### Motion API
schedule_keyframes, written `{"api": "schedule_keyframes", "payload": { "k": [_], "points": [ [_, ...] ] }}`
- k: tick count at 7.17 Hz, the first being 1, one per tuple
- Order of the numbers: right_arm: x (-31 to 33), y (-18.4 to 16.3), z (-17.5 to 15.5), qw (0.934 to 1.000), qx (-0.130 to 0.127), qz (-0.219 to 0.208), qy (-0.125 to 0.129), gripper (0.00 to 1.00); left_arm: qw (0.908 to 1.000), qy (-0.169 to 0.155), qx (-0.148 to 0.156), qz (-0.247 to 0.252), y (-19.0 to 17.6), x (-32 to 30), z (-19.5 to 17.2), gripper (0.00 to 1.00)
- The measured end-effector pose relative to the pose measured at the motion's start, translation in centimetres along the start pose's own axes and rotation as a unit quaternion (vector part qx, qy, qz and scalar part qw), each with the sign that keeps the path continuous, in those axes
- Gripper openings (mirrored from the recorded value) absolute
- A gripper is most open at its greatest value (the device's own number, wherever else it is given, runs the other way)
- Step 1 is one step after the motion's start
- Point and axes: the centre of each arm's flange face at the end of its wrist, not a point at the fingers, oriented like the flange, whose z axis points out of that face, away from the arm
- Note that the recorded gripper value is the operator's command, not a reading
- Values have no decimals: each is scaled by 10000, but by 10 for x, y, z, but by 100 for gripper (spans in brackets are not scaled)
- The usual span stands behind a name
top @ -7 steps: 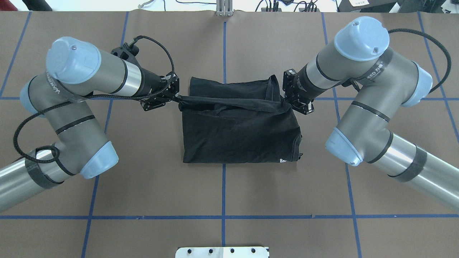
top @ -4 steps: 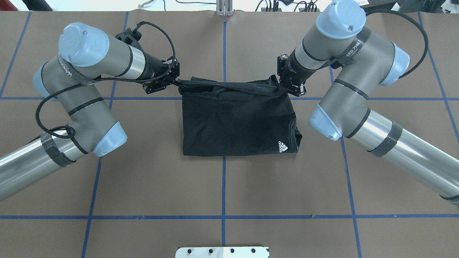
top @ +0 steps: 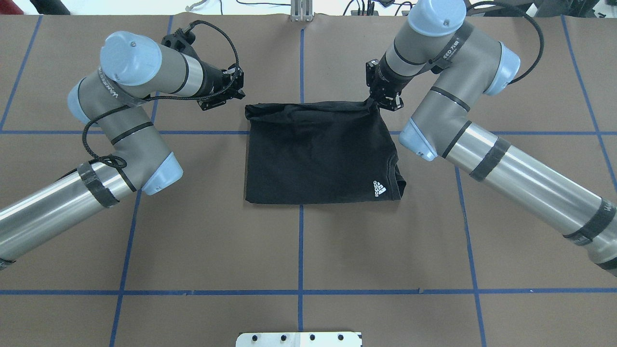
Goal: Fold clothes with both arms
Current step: 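Open both grippers and raise both arms away from the folded shirt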
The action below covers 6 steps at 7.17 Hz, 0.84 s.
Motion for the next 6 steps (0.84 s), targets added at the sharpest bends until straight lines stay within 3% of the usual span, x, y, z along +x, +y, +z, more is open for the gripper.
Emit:
{"api": "schedule_keyframes", "payload": {
  "k": [2, 3, 6],
  "points": [
    [-43, -24, -7, 9989, 175, -409, -127, 100, 9981, 81, 534, 304, -53, -7, 2, 56],
    [-54, -36, -16, 9981, 239, -528, -186, 100, 9973, 109, 637, 338, -66, -6, -3, 56],
    [-39, -65, -42, 9944, 233, -989, -304, 100, 9967, 168, 286, 743, -63, -14, -23, 55]
  ]
}}
